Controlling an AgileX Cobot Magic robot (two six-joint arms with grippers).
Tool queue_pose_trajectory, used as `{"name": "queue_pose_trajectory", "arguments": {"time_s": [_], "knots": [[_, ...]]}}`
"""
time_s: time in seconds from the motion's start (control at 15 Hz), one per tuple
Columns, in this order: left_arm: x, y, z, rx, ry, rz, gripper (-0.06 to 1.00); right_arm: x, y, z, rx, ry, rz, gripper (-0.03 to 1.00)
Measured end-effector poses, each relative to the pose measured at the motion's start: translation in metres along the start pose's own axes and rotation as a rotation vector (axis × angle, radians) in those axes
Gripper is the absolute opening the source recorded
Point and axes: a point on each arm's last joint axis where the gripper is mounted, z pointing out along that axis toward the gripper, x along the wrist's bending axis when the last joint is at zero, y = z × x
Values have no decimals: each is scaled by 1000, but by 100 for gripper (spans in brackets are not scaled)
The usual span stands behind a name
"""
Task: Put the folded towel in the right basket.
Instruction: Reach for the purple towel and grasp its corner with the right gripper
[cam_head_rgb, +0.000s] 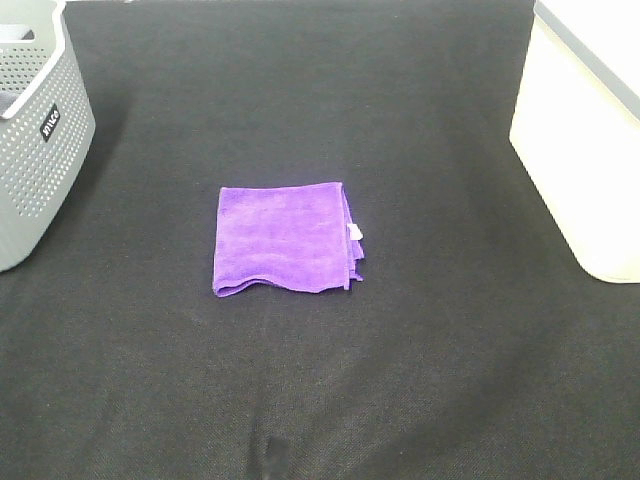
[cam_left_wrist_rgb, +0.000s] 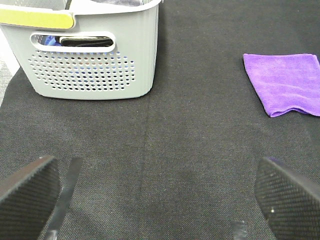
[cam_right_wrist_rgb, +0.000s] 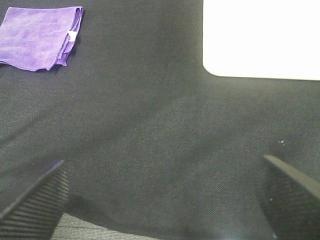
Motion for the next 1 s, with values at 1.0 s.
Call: {"name": "queue_pose_trajectory", "arguments": {"time_s": [1.0], "knots": [[0,0,0,0,0,0,99,89,254,197,542,524,194,96]]}}
